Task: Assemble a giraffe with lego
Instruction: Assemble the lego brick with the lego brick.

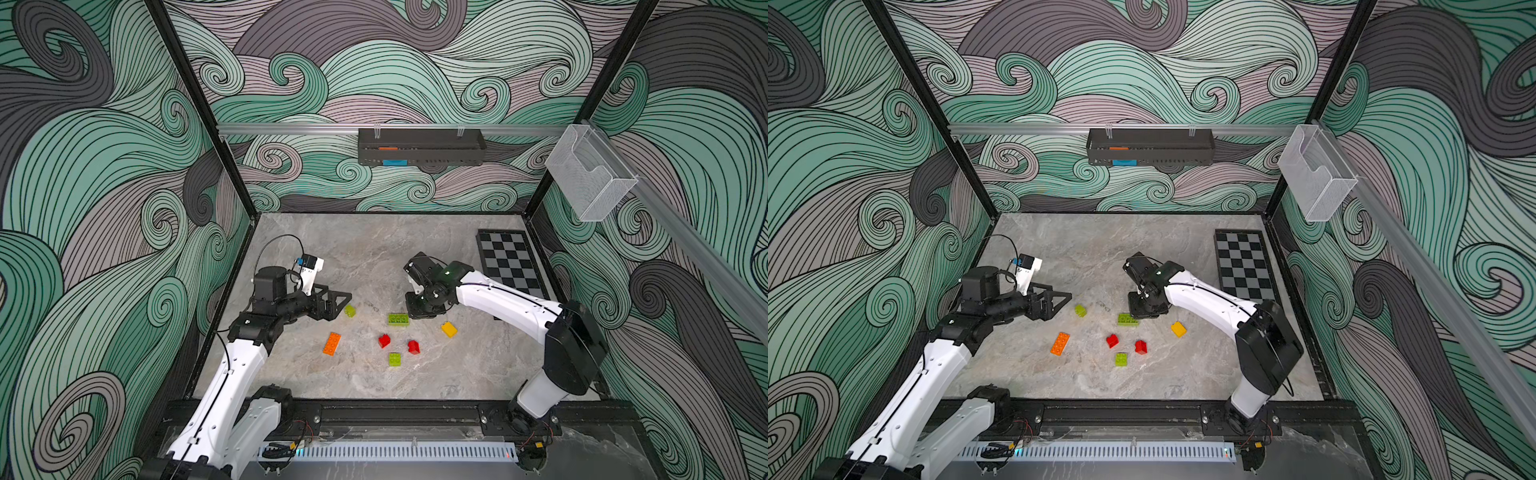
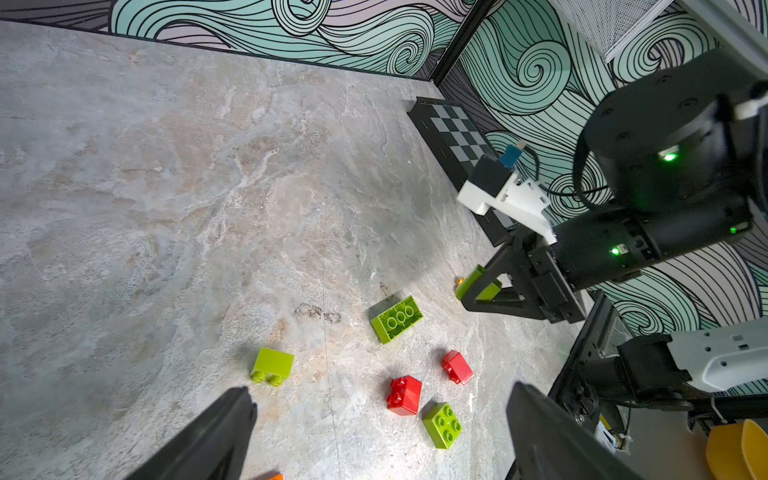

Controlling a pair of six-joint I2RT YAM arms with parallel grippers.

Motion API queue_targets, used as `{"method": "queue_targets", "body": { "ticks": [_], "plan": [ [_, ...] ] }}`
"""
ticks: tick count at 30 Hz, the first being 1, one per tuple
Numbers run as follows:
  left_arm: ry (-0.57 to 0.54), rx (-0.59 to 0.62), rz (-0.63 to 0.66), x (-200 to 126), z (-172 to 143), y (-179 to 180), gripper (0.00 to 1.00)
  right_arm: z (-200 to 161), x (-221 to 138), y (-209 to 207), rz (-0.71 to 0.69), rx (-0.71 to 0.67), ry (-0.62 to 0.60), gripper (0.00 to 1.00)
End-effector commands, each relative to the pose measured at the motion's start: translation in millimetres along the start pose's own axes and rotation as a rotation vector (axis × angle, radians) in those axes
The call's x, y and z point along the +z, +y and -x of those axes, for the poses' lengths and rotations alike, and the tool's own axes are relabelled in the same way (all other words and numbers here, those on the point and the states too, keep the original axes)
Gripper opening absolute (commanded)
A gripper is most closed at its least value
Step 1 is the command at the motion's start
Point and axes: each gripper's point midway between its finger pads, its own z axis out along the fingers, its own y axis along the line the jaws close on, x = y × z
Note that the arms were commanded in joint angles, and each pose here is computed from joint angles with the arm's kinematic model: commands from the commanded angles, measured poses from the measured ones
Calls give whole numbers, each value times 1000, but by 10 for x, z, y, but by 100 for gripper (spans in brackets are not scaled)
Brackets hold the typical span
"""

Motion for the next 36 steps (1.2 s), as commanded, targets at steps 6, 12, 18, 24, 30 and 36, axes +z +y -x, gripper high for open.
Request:
{"method": "queue_targets", "body": {
  "ticks": [6,12,18,24,30,36],
  "plan": [
    [-19,43,-8,-26,53,-31,99,259,252,42,-43,47,-70,6],
    [-20,49,-10,-28,48,-35,99,248,434,81,-67,31,-36,9],
    [-20,49,-10,-22,39,-29,99,223,496,20,-101,32,-34,15],
    [-21,50,-10,-28,39,-34,98,193,562,-2,-116,31,-18,20],
    [-20,50,-11,-26,39,-35,99,160,554,-30,-127,32,-16,24],
    [-24,52,-11,-31,45,-39,99,119,622,-2,-134,23,2,28]
  ]
}}
